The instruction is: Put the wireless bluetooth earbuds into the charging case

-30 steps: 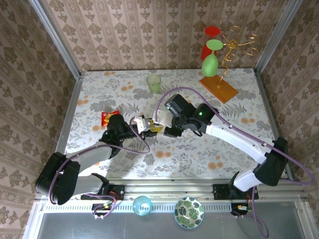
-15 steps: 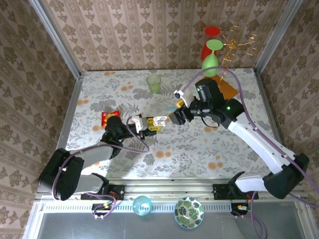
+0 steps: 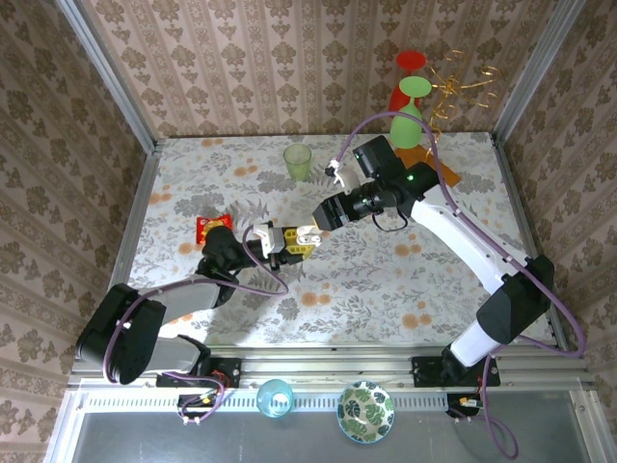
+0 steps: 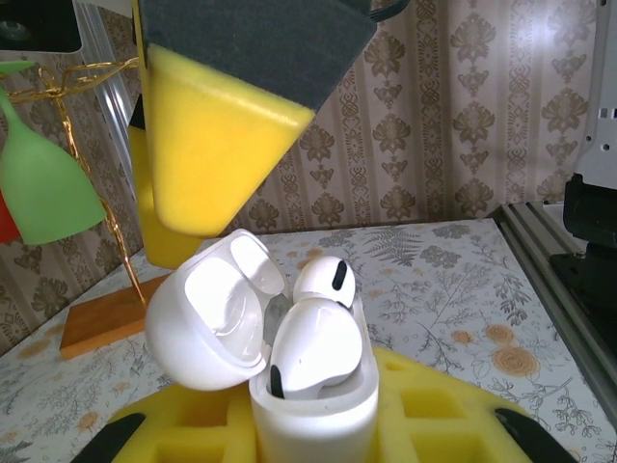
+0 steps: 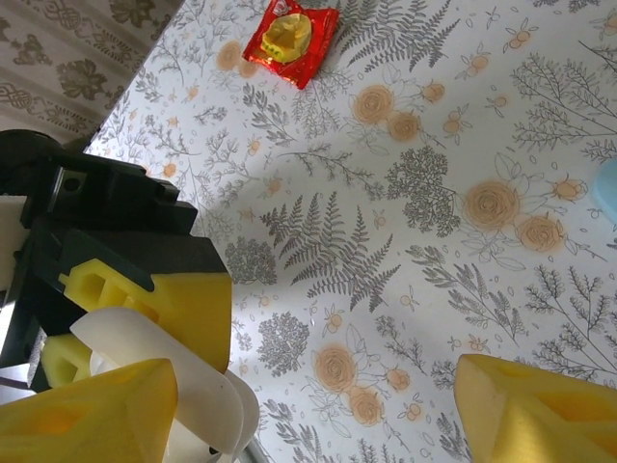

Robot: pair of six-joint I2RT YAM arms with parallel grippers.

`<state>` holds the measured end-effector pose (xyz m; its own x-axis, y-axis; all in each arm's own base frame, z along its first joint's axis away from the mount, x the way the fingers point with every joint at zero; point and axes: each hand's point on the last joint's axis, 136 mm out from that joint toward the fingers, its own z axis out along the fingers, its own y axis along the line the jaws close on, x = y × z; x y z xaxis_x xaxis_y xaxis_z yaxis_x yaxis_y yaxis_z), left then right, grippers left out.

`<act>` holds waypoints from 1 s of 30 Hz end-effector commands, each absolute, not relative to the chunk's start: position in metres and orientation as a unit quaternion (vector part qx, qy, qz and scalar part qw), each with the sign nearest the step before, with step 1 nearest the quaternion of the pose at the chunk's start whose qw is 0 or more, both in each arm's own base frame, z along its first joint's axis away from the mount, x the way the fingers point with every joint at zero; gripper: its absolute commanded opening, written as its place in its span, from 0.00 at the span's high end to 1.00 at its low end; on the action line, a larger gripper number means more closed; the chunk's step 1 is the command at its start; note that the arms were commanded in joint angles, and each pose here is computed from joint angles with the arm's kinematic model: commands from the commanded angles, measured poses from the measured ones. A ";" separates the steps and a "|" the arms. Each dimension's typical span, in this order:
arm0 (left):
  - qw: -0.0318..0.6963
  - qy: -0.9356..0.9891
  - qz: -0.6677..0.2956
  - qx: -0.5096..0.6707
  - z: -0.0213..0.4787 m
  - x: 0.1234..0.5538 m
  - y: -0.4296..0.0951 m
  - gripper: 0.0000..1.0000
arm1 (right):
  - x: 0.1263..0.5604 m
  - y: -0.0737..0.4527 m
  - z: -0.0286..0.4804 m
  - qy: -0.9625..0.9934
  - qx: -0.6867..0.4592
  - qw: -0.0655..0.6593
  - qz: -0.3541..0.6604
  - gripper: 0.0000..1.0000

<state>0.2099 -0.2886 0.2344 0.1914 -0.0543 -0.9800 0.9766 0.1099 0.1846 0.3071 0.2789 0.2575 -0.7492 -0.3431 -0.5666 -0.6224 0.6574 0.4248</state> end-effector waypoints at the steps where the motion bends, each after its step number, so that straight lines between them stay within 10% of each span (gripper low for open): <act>1: 0.595 0.439 -0.446 0.504 0.243 0.205 -0.289 0.93 | 0.300 0.278 0.252 0.890 -0.269 0.192 0.313 0.24; 16: 0.605 0.460 -0.433 0.485 0.244 0.221 -0.289 0.93 | 0.265 0.270 0.244 0.882 -0.325 0.152 0.307 0.22; 30: 0.524 0.444 -0.527 0.500 0.250 0.198 -0.296 0.94 | 0.242 0.277 0.270 0.723 -0.478 0.366 0.339 0.33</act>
